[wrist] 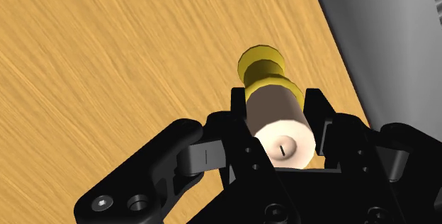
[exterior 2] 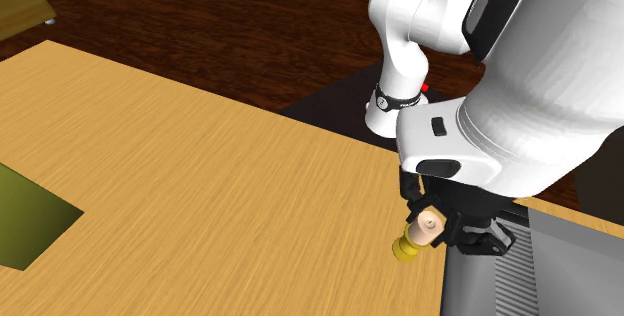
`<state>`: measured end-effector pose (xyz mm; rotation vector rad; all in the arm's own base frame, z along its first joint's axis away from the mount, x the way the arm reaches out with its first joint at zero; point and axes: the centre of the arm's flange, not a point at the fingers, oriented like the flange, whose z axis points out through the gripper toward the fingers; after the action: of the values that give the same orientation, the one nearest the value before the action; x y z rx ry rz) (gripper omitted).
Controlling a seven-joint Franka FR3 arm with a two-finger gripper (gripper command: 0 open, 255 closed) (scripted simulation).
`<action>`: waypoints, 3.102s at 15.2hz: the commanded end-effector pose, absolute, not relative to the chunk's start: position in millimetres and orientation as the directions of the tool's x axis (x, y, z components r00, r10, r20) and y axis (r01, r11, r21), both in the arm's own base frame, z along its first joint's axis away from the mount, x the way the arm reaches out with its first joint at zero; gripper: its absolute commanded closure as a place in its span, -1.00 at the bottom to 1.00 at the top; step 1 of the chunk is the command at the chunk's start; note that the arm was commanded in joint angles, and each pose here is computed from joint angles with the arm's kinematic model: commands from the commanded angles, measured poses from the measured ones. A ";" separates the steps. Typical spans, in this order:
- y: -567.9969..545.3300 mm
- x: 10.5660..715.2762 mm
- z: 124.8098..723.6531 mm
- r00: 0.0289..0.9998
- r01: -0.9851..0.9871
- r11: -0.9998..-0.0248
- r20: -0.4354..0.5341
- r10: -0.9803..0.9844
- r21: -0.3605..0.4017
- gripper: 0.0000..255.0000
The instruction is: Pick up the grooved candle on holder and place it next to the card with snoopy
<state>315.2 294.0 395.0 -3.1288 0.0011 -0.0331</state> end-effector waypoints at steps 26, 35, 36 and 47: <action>294.2 315.1 537.6 1.000 0.000 -1.000 0.021 -0.001 -0.012 1.00; 294.2 315.1 585.2 1.000 0.000 -1.000 0.021 -0.001 -0.012 1.00; 294.2 315.1 590.4 1.000 0.000 -1.000 0.021 -0.001 -0.012 1.00; 272.5 330.1 634.9 1.000 0.000 -1.000 0.021 -0.001 -0.012 1.00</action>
<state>323.7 281.9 634.4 -3.1287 0.0018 -0.0329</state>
